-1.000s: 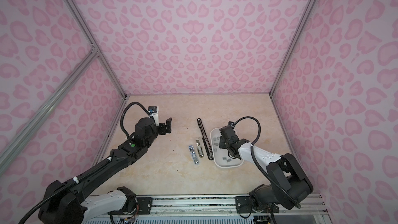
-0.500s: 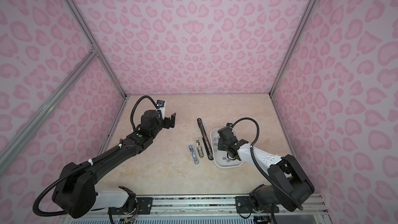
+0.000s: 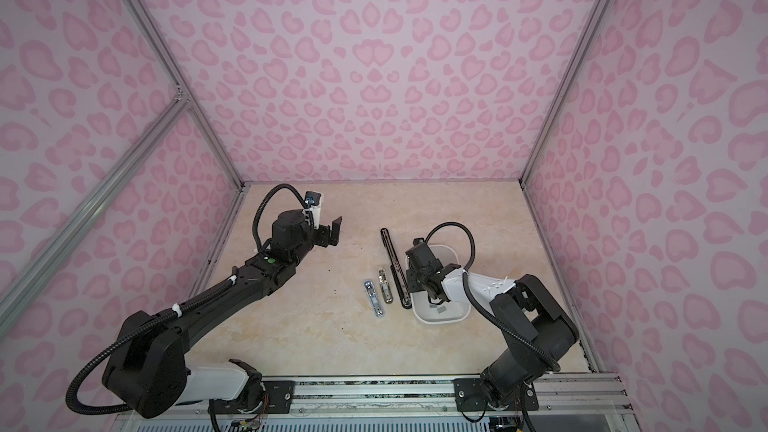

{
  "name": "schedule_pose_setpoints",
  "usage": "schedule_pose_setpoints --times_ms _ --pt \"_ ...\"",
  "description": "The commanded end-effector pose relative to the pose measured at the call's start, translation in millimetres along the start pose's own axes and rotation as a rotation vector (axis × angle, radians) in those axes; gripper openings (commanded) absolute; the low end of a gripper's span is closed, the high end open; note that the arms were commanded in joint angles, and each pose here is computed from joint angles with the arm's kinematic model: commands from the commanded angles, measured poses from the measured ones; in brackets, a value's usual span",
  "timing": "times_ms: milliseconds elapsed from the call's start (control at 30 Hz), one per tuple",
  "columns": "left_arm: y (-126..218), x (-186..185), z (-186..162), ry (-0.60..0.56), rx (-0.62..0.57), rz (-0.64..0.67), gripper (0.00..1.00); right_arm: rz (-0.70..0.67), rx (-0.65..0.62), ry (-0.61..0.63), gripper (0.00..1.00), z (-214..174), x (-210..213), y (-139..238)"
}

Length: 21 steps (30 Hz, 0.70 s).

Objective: Load the staples into the stapler
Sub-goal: 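Lower the open right gripper onto a grey staple strip in the tray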

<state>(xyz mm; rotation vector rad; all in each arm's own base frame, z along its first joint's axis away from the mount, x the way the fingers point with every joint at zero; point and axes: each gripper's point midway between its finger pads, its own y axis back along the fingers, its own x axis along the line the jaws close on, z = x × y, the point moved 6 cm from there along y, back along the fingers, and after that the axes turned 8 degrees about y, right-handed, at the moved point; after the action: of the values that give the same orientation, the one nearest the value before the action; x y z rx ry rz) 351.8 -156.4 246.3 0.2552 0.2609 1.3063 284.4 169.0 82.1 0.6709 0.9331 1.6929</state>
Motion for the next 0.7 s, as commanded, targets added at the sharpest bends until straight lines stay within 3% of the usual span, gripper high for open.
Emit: schedule_pose_setpoints --times_ms 0,667 --pt "-2.0 -1.6 14.7 0.003 -0.059 -0.012 0.97 0.013 0.002 0.051 0.34 -1.1 2.2 -3.8" --pt "-4.1 0.2 14.3 0.008 -0.052 -0.014 0.97 -0.177 0.050 0.037 0.33 1.7 -14.2 -21.2"
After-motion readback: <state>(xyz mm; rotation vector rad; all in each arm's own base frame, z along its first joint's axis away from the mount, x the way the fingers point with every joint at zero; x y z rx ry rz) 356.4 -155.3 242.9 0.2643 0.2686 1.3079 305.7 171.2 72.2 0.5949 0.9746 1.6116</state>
